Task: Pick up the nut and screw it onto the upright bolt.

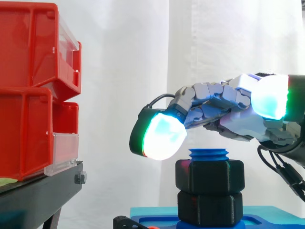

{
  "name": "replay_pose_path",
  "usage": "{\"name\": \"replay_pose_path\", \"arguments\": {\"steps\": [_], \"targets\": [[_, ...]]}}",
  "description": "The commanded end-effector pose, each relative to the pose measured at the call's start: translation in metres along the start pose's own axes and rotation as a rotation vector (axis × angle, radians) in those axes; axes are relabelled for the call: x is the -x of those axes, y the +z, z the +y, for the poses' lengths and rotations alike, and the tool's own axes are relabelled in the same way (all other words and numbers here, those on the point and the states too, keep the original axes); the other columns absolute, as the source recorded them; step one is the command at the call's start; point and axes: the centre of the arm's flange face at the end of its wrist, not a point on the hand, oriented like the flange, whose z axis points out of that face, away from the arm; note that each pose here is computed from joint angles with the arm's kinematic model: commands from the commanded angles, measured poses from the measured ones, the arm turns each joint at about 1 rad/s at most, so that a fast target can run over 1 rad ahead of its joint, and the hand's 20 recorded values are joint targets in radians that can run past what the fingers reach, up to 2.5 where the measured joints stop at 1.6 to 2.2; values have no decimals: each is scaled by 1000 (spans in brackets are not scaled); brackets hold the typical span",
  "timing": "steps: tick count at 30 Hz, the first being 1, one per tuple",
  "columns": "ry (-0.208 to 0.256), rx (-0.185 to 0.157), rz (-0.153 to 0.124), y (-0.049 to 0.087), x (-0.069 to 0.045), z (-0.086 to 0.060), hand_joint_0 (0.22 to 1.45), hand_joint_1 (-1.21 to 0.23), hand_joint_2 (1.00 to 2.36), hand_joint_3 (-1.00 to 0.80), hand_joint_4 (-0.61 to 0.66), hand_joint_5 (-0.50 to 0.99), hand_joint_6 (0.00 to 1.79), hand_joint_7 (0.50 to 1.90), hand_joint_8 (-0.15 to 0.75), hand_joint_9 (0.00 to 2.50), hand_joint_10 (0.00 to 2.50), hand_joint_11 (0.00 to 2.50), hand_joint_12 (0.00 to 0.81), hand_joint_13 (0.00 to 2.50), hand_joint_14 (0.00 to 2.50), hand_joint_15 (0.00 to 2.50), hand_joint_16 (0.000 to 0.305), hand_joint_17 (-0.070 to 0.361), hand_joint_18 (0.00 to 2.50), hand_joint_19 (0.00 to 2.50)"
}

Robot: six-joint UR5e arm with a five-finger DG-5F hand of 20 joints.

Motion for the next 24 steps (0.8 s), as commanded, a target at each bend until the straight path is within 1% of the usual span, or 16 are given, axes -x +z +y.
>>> {"name": "replay_pose_path", "arguments": {"steps": [1,2,3,4,6,8,12,14,17,19,21,24], "targets": [[14,-9,25,-3,-3,1,478,-59,1000,-500,220,-119,503,814,233,543,0,0,280,512,0,0,36,80,286,29],[14,-9,25,-3,-3,1,477,-59,1000,-500,226,-117,503,815,236,546,0,0,281,513,0,0,36,81,286,31],[20,-13,38,-4,-6,1,478,-59,1000,-500,222,-117,503,811,235,546,0,0,280,513,0,0,36,81,286,31],[23,-15,43,-5,-6,2,478,-59,1000,-500,226,-115,503,815,236,545,0,0,280,512,0,0,36,81,286,31],[24,-21,46,-7,-5,-1,477,-59,1000,-500,227,-114,503,814,236,547,0,0,281,512,0,0,36,81,287,30],[23,-22,44,-8,-4,-2,478,-59,1000,-500,220,-114,503,810,235,550,0,0,280,512,0,0,36,81,287,30],[11,-18,29,-8,-2,-4,477,-59,1000,-500,227,-114,503,814,238,554,0,0,281,515,0,0,36,81,289,30],[8,-18,27,-10,-1,-6,477,-60,1000,-500,232,-113,503,813,240,560,0,0,280,518,0,0,36,81,294,36],[11,-19,30,-10,-2,-6,477,-61,1000,-500,227,-113,503,812,240,559,0,0,280,524,0,0,36,81,298,37],[13,-25,33,-13,-4,-7,478,-61,1000,-500,230,-113,503,813,240,562,0,0,281,530,0,0,36,81,303,36],[14,-28,36,-20,-11,-5,477,-61,1000,-500,231,-112,503,811,241,563,0,0,280,530,0,0,36,81,305,41],[4,-24,20,-21,-13,-5,477,-63,1000,-500,233,-112,503,819,241,569,0,0,280,535,0,0,36,82,308,42]]}}
